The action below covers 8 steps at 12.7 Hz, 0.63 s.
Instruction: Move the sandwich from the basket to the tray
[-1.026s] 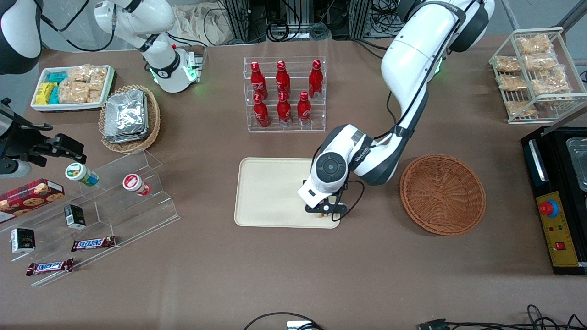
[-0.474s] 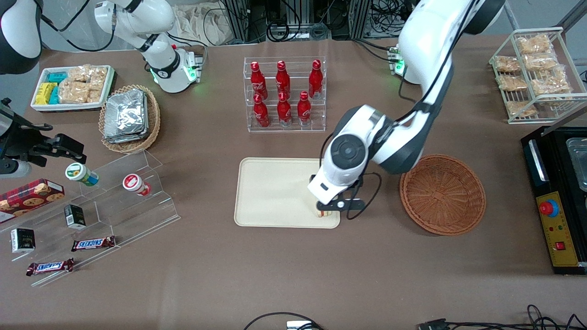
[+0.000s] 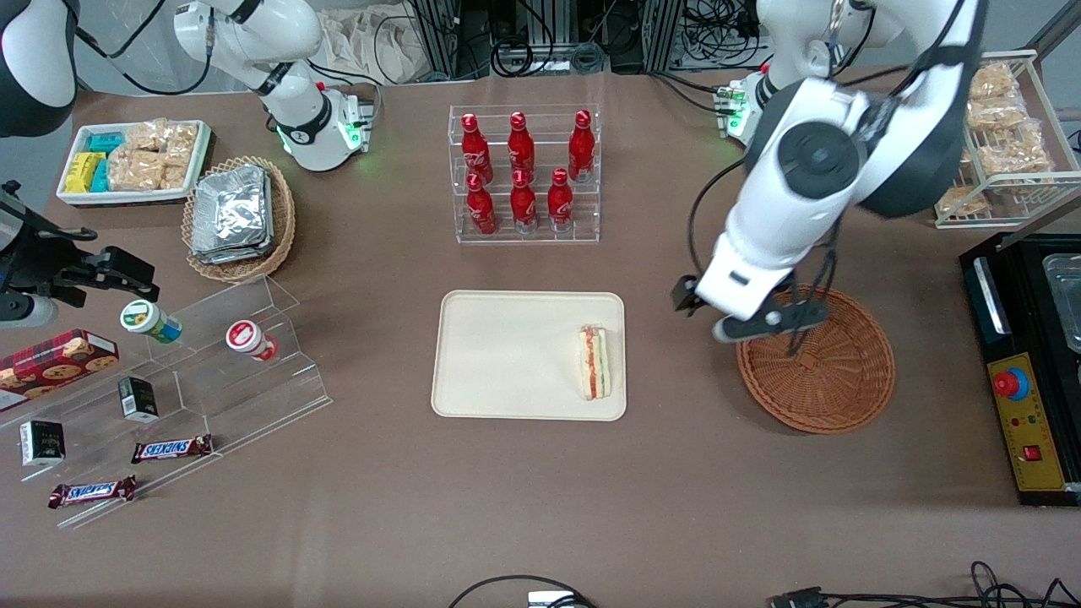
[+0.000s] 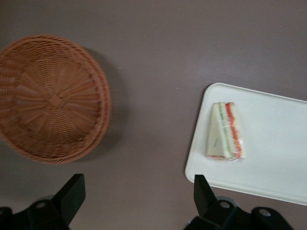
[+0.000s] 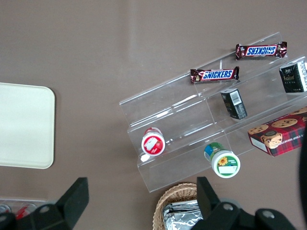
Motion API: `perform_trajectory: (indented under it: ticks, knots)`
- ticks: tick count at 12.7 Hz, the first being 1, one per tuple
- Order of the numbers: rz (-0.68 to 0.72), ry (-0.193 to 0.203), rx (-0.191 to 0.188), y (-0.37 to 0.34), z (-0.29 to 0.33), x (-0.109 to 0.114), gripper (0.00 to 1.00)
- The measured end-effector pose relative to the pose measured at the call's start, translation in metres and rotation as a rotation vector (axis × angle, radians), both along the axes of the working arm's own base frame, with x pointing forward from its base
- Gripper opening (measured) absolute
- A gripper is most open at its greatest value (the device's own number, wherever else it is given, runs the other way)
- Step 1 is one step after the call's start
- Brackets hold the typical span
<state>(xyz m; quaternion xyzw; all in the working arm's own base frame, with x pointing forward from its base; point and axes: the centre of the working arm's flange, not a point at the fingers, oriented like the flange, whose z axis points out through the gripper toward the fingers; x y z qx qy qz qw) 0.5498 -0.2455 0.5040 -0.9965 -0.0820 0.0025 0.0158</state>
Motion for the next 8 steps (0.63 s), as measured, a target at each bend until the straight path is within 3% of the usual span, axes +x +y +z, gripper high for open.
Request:
perform_trajectory:
  ticks: [3,5,8]
  knots:
    - [-0.066,0.061,0.033,0.086,0.02,-0.017,1.0]
    - [-0.112,0.103,0.021,0.165,0.037,-0.017,1.0]
    - [-0.166,0.1,-0.005,0.24,0.053,-0.016,1.0]
